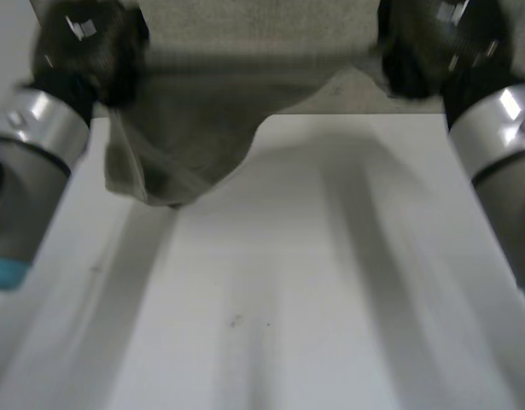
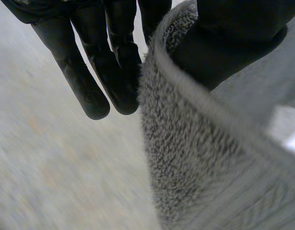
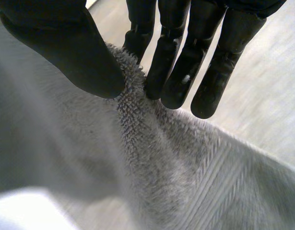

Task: Fold the laundry

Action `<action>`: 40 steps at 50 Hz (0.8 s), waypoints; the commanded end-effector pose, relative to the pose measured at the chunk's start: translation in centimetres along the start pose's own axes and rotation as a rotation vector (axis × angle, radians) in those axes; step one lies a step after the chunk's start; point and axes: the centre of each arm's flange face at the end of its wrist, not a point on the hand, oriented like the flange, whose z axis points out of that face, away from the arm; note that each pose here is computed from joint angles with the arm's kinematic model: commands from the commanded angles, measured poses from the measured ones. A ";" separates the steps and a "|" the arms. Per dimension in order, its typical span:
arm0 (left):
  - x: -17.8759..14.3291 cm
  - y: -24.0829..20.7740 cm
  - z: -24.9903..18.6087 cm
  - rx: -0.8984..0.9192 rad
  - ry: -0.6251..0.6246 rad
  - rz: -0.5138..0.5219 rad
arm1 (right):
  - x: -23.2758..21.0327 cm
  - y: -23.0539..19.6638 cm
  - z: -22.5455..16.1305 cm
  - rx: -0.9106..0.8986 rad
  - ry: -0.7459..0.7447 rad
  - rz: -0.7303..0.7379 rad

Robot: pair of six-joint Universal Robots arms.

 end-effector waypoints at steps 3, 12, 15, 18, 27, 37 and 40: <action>5.4 12.2 -9.9 -0.457 0.204 -0.014 | -5.1 12.9 -9.2 -0.613 -0.302 -0.130; 7.5 15.0 -14.2 -0.578 0.329 0.072 | -6.2 16.7 -11.2 -0.777 -0.359 -0.111; 7.5 15.1 -14.5 -0.587 0.334 0.083 | -6.2 16.9 -11.2 -0.782 -0.361 -0.107; 7.4 15.0 -14.4 -0.574 0.327 0.084 | -6.1 16.9 -11.2 -0.782 -0.359 -0.104; 6.1 15.5 -13.4 -0.565 0.268 0.088 | -3.3 18.2 -10.3 -0.823 -0.213 -0.003; 5.5 15.8 -13.4 -0.577 0.250 0.087 | 1.1 20.6 -9.9 -0.888 0.032 0.241; 5.5 15.8 -13.4 -0.576 0.249 0.086 | 1.5 21.1 -10.1 -0.903 0.063 0.281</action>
